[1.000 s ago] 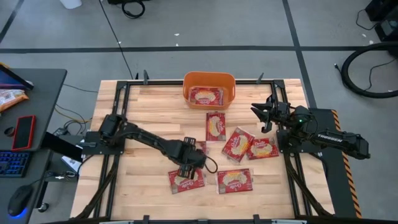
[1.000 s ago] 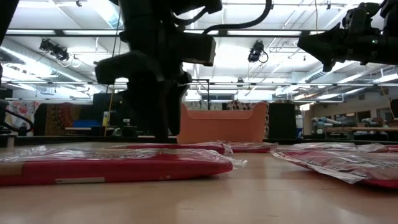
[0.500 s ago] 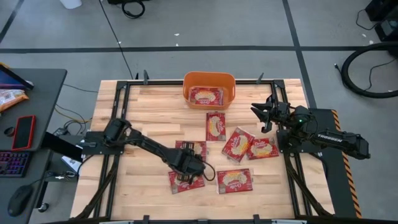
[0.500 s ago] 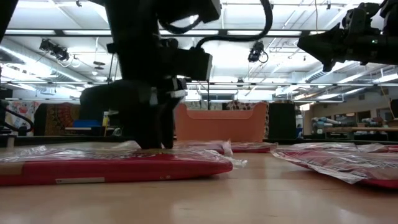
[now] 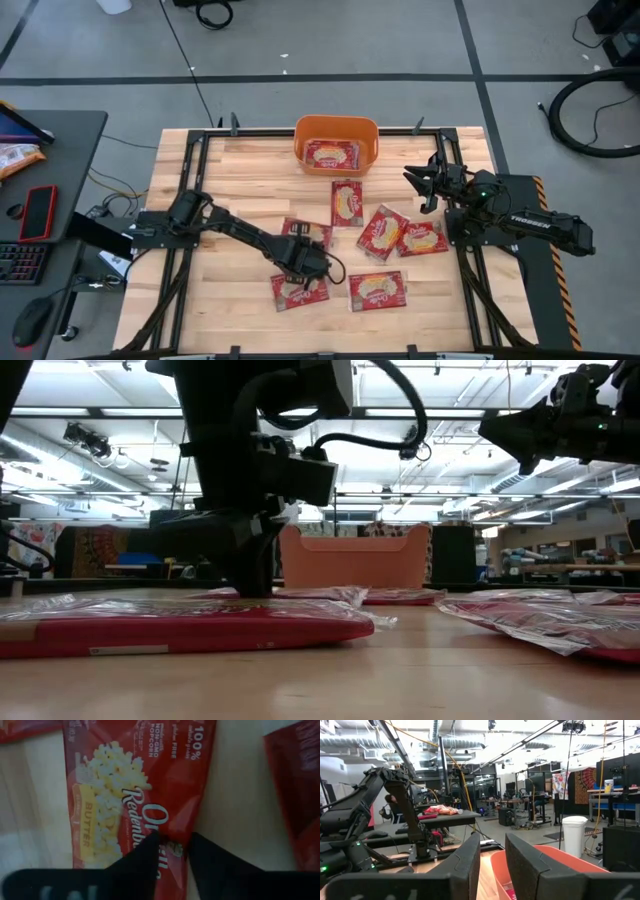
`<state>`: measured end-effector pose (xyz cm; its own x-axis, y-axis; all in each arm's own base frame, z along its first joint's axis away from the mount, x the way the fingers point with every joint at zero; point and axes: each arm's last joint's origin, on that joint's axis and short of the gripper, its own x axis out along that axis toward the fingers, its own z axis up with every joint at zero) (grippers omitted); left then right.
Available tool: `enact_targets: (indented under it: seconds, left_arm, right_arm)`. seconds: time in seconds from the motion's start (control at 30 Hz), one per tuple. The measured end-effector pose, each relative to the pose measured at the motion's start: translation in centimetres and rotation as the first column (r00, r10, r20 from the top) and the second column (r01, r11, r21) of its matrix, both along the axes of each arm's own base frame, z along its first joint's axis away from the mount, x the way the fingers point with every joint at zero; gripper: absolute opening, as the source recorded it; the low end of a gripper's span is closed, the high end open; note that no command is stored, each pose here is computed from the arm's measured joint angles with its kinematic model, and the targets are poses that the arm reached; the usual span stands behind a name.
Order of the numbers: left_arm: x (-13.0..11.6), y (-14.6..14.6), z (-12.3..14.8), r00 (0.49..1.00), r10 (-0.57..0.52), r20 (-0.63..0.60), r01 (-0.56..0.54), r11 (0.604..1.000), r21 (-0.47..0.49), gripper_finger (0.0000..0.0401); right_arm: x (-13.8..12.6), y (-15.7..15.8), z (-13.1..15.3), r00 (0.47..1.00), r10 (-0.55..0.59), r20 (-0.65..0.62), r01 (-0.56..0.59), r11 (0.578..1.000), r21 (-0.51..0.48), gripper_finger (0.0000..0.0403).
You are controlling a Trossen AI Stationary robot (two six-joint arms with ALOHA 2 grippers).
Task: Sort popcorn bags into baskets
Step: Put the red popcorn bag into the orange bin
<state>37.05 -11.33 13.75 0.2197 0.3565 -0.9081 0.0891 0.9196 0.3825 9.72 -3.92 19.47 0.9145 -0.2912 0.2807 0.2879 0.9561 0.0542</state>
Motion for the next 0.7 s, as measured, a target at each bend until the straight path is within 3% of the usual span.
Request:
enact_targets:
  seconds: [0.2,0.4,0.7]
  left_arm:
    - [-0.2,0.2,0.3,1.000,-0.005,-0.016,0.004,1.000,-0.014,0.0009]
    - [-0.4,2.5,3.7,0.999,0.040,0.018,-0.039,0.999,-0.038,0.0007]
    - [-1.0,8.2,10.1,0.967,0.147,0.208,-0.135,0.988,-0.068,0.0003]
  right_arm:
    - [0.0,0.0,0.0,1.000,0.000,0.000,0.000,1.000,0.000,0.0096]
    - [0.0,0.0,0.0,1.000,0.000,0.000,0.000,1.000,0.000,0.0096]
    - [0.0,0.0,0.0,1.000,0.000,0.001,0.000,1.000,0.000,0.0096]
